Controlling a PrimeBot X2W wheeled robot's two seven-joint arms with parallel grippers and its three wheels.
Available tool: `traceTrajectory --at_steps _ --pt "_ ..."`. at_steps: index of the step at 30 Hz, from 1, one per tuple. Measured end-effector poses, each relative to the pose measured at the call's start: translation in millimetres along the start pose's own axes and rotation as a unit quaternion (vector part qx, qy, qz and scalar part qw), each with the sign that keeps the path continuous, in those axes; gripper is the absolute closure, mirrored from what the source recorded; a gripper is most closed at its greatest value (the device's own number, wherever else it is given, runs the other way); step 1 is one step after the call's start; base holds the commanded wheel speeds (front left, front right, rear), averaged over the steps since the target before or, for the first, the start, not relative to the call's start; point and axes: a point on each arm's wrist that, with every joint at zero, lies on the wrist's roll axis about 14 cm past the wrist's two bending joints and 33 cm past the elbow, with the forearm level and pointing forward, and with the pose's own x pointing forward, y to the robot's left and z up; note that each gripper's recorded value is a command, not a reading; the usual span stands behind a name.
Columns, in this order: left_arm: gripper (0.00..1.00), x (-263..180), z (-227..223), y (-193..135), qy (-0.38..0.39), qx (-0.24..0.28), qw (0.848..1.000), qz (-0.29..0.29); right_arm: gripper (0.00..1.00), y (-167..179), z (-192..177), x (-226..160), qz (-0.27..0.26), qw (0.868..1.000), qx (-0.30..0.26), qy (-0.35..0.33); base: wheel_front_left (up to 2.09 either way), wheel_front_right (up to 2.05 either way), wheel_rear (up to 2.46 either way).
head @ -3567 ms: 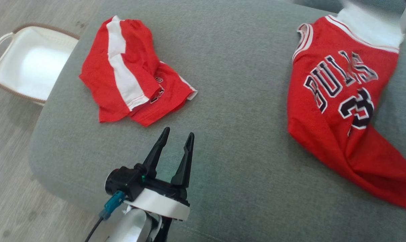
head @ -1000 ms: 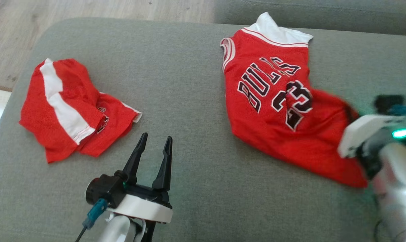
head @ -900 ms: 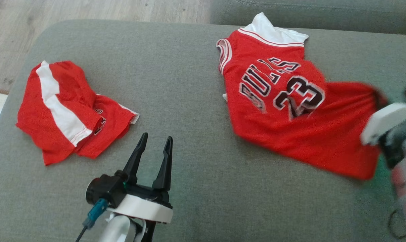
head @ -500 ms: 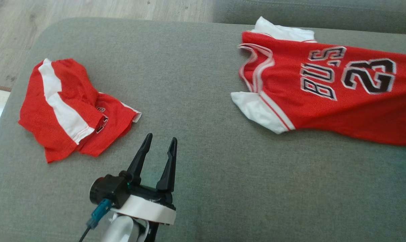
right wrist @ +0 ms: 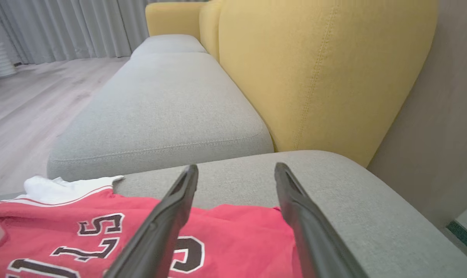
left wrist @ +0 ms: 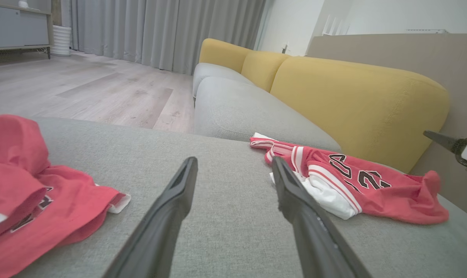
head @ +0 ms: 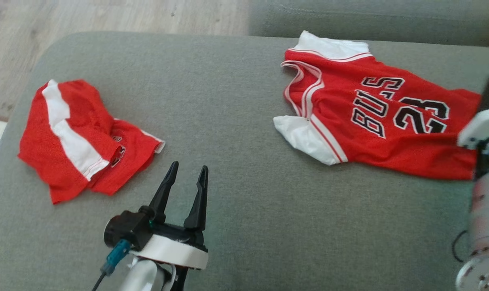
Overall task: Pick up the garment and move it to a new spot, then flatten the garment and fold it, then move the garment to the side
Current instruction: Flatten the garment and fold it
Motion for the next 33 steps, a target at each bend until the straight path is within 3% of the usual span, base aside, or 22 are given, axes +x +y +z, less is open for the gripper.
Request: traceTrajectory --at_steps 7,11,17,21,28,33 --pt "0.00 2 7 -15 -0.011 0.003 1.000 -0.023 0.00 65 18 -23 0.104 0.993 -0.014 -0.051 0.00 0.00 0.00" --pt "0.00 -4 2 -20 -0.005 0.000 1.000 -0.029 0.00 85 30 -40 0.141 0.986 0.010 -0.084 0.00 0.00 0.00" --pt "0.00 -3 5 -19 -0.011 -0.001 1.000 -0.027 0.00 123 -22 -104 0.223 0.971 0.057 -0.067 0.00 0.00 0.00" --pt "0.00 -3 5 -16 -0.011 -0.001 1.000 -0.022 0.00 123 -61 -136 0.234 0.969 0.075 -0.029 0.00 0.00 0.00" --pt "0.00 -1 0 -8 -0.003 -0.003 1.000 -0.011 0.00 144 -51 -137 0.266 0.961 0.055 -0.050 0.00 0.00 0.00" --pt "0.00 0 -5 -4 0.006 -0.003 1.000 -0.005 0.00 179 -61 -138 0.317 0.947 0.029 -0.036 0.00 0.00 0.00"
